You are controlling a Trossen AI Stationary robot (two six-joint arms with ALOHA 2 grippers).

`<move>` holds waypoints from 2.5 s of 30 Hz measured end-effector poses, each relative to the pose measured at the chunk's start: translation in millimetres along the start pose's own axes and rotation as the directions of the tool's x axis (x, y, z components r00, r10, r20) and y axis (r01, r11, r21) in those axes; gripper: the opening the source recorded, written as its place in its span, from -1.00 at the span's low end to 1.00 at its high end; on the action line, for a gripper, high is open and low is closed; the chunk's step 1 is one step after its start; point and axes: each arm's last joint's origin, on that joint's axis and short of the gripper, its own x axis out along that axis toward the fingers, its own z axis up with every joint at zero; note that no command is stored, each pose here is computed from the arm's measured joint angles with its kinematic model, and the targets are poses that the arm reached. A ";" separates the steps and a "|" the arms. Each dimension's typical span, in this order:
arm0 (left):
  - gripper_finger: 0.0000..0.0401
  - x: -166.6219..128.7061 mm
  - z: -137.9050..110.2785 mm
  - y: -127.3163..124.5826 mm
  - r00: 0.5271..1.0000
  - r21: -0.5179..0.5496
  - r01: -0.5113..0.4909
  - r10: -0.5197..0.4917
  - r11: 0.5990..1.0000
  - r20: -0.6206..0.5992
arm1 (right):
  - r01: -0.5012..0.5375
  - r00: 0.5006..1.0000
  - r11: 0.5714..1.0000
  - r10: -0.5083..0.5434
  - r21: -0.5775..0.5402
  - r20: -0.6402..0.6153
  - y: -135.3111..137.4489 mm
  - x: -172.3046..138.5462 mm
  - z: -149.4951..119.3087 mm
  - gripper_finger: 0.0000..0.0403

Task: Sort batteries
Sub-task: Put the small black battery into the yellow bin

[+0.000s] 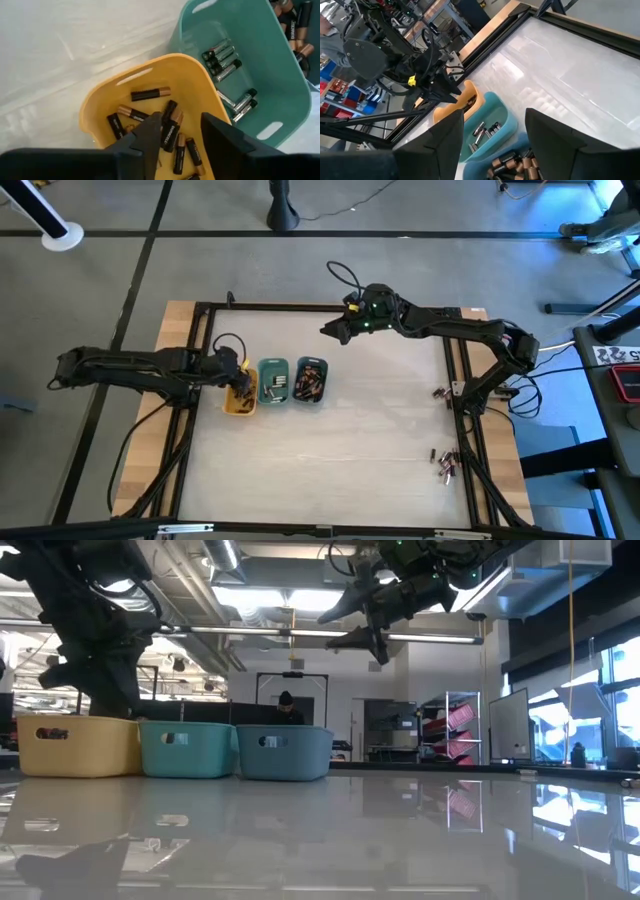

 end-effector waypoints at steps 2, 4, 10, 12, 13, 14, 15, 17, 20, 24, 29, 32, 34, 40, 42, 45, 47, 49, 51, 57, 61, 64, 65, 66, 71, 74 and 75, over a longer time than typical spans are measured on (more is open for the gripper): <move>-0.28 -0.1 0.9 0.3 1.000 -0.022 0.002 -0.002 1.000 0.005 | 0.000 1.000 1.000 0.000 0.001 -0.003 0.1 0.1 -0.4 0.05; -0.24 -0.5 2.7 -1.1 1.000 -0.023 0.023 -0.022 0.999 0.021 | 0.004 1.000 1.000 -0.004 0.005 -0.010 -0.3 0.1 -1.1 0.05; -0.21 -7.1 10.5 -8.1 0.984 0.039 0.139 -0.142 0.990 0.111 | -0.011 0.998 0.999 0.014 0.051 -0.062 -9.1 -3.8 -0.1 0.05; -0.21 -11.2 13.9 -11.2 0.968 0.067 0.191 -0.199 0.979 0.153 | -0.021 0.996 0.996 0.028 0.092 -0.084 -15.2 -6.9 1.7 0.05; -0.21 -13.8 16.2 -13.7 0.955 0.086 0.224 -0.236 0.971 0.181 | -0.019 0.995 0.993 0.031 0.120 -0.100 -19.1 -8.9 2.3 0.05; -0.21 -17.5 19.5 -17.1 0.933 0.105 0.269 -0.286 0.957 0.220 | -0.012 0.993 0.989 0.030 0.149 -0.116 -23.7 -11.2 2.9 0.05; -0.21 -21.2 22.8 -20.6 0.907 0.124 0.311 -0.333 0.942 0.258 | -0.003 0.991 0.984 0.026 0.176 -0.130 -28.3 -13.6 3.5 0.05; -0.21 -28.4 30.1 -27.9 0.844 0.165 0.382 -0.416 0.909 0.338 | 0.032 0.988 0.974 0.003 0.224 -0.154 -38.0 -18.7 4.5 0.05; -0.21 -35.0 40.6 -34.7 0.765 0.202 0.435 -0.478 0.878 0.431 | 0.086 0.984 0.958 -0.038 0.272 -0.175 -50.1 -27.5 6.4 0.05; -0.21 -32.7 49.1 -36.9 0.740 0.209 0.427 -0.473 0.880 0.478 | 0.176 0.966 0.943 -0.111 0.283 -0.232 -61.3 -45.3 16.6 0.05; -0.21 -28.2 51.8 -37.1 0.750 0.204 0.434 -0.477 0.877 0.457 | 0.533 0.792 0.845 -0.485 0.034 -0.370 -71.3 -85.7 33.1 0.02; -0.21 -27.8 51.8 -37.2 0.751 0.217 0.438 -0.487 0.873 0.446 | 0.681 0.628 0.726 -0.647 -0.096 -0.432 -86.8 -105.3 36.4 -0.01; -0.21 -27.9 51.8 -37.3 0.750 0.229 0.433 -0.489 0.872 0.445 | 0.722 0.576 0.686 -0.666 -0.087 -0.473 -103.0 -114.2 35.7 -0.03; -0.21 -27.8 51.8 -37.2 0.751 0.230 0.431 -0.488 0.872 0.445 | 0.852 0.380 0.521 -0.686 -0.055 -0.621 -161.2 -131.2 19.7 -0.08; -0.21 -27.9 51.8 -37.2 0.750 0.225 0.434 -0.489 0.872 0.445 | 0.885 0.304 0.459 -0.697 -0.080 -0.649 -177.6 -133.6 13.8 -0.09; -0.21 -27.9 51.7 -37.2 0.750 0.214 0.441 -0.489 0.872 0.445 | 0.903 0.220 0.412 -0.691 -0.125 -0.689 -199.5 -132.1 5.1 -0.09; -0.21 -27.9 51.8 -37.2 0.750 0.199 0.449 -0.489 0.871 0.445 | 0.901 0.184 0.407 -0.672 -0.151 -0.717 -212.7 -131.4 -0.4 -0.09; -0.21 -27.9 51.8 -37.2 0.751 0.186 0.456 -0.488 0.870 0.445 | 0.894 0.164 0.416 -0.645 -0.163 -0.746 -224.9 -130.9 -5.9 -0.09; -0.21 -27.9 51.7 -37.2 0.751 0.176 0.462 -0.489 0.869 0.445 | 0.889 0.140 0.423 -0.611 -0.173 -0.779 -235.1 -132.0 -12.1 -0.09; -0.21 -27.9 51.8 -37.1 0.751 0.148 0.475 -0.487 0.868 0.446 | 0.867 0.144 0.469 -0.562 -0.170 -0.815 -249.1 -136.0 -18.7 -0.09; -0.21 -27.9 52.0 -36.9 0.751 0.127 0.477 -0.479 0.870 0.455 | 0.866 0.169 0.476 -0.566 -0.152 -0.807 -252.0 -136.6 -17.6 -0.09; -0.21 -27.9 52.1 -36.7 0.751 0.123 0.475 -0.474 0.872 0.459 | 0.862 0.161 0.481 -0.561 -0.161 -0.812 -255.9 -134.4 -20.1 -0.09; -0.21 -27.9 52.1 -36.7 0.751 0.123 0.474 -0.474 0.872 0.460 | 0.861 0.160 0.482 -0.559 -0.162 -0.813 -256.6 -134.0 -20.6 -0.09; -0.21 -27.9 52.2 -36.7 0.751 0.122 0.473 -0.472 0.873 0.461 | 0.861 0.160 0.482 -0.558 -0.161 -0.814 -256.2 -134.2 -20.6 -0.09; -0.21 -27.9 53.3 -35.6 0.752 0.108 0.448 -0.439 0.888 0.492 | 0.852 0.221 0.510 -0.550 -0.115 -0.805 -239.3 -128.6 -12.6 -0.09; -0.21 -27.7 55.1 -34.2 0.751 0.103 0.439 -0.427 0.892 0.504 | 0.844 0.257 0.530 -0.534 -0.081 -0.806 -216.2 -120.0 -9.5 -0.09; -0.21 -27.6 55.6 -33.8 0.751 0.101 0.437 -0.425 0.894 0.506 | 0.839 0.266 0.539 -0.527 -0.075 -0.807 -206.8 -115.8 -9.2 -0.09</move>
